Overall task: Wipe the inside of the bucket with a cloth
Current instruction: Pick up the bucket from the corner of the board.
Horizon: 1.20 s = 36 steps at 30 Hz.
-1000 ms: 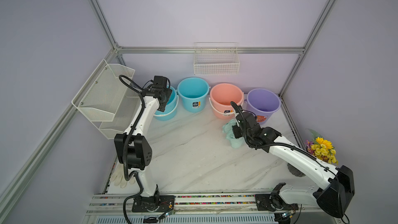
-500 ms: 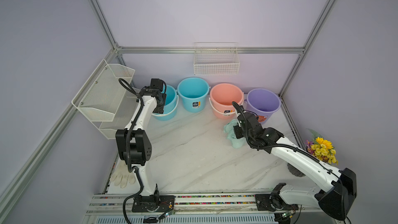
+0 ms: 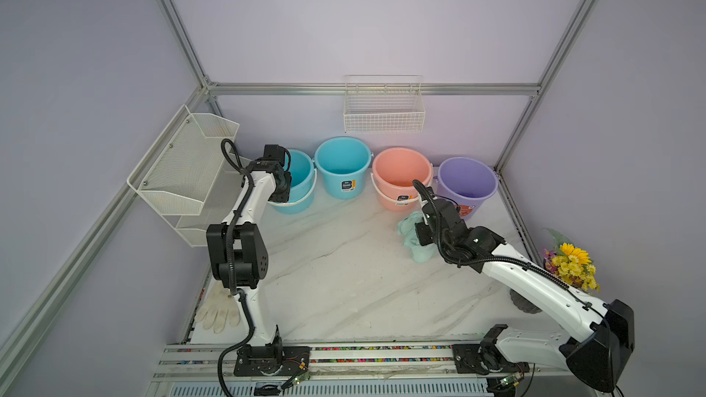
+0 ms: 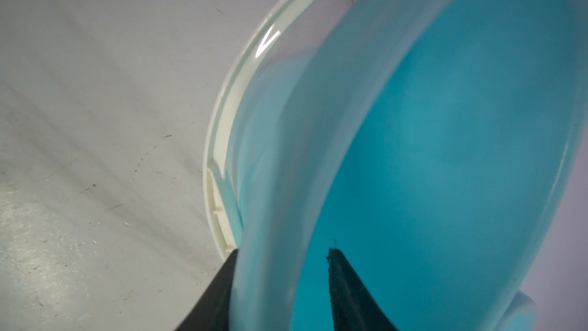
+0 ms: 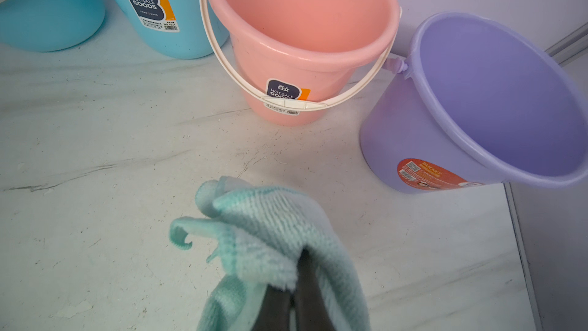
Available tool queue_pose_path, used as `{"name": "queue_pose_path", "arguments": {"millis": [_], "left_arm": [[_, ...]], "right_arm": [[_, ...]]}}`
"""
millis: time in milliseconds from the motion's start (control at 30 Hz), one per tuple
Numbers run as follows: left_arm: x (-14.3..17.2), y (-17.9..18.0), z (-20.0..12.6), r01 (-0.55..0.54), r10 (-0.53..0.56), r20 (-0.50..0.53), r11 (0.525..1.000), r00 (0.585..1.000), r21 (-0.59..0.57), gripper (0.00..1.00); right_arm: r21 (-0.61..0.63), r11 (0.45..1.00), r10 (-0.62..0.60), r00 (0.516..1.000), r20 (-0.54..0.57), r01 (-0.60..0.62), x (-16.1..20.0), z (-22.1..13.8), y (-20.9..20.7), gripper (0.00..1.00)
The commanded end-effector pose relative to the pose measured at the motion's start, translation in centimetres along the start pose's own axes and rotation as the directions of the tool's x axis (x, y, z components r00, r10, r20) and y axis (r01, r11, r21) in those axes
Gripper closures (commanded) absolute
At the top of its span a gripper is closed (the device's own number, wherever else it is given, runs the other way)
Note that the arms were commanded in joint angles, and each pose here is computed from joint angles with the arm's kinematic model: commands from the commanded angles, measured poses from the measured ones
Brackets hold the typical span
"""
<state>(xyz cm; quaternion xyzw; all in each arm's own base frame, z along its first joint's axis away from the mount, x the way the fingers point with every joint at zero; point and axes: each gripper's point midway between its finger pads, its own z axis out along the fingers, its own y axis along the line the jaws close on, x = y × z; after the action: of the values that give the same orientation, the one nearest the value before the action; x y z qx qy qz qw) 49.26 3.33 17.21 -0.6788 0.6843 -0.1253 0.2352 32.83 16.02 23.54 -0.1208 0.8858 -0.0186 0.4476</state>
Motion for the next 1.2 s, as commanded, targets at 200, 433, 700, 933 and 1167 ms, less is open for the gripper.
{"name": "queue_pose_path", "arguments": {"millis": [200,433,700,933,1167], "left_arm": [[-1.3,0.3,-1.3,0.054,-0.054,0.013,0.998,0.998,0.034,0.72],[-1.8,2.1,-2.7,0.086,-0.086,0.024,0.996,0.996,0.019,0.84],[-1.5,3.4,-5.0,0.057,-0.057,-0.006,0.998,0.998,0.040,0.96],[0.0,5.3,-7.2,-0.073,0.078,-0.072,0.995,0.994,0.070,1.00],[3.5,6.3,-10.4,-0.378,0.406,-0.141,0.906,0.903,0.191,1.00]], "right_arm": [[0.038,0.999,0.002,1.000,0.030,-0.004,-0.5,-1.2,-1.3,1.00],[0.029,0.999,0.012,0.999,0.037,-0.013,-0.7,-1.5,-1.3,1.00],[0.026,0.999,0.020,0.999,0.044,-0.021,-0.9,-1.9,-1.5,1.00],[0.003,0.999,0.035,0.998,0.056,-0.035,-2.0,-2.2,-1.0,1.00],[-0.018,0.999,0.045,0.996,0.074,-0.043,-3.7,-2.7,-0.7,1.00]]}}
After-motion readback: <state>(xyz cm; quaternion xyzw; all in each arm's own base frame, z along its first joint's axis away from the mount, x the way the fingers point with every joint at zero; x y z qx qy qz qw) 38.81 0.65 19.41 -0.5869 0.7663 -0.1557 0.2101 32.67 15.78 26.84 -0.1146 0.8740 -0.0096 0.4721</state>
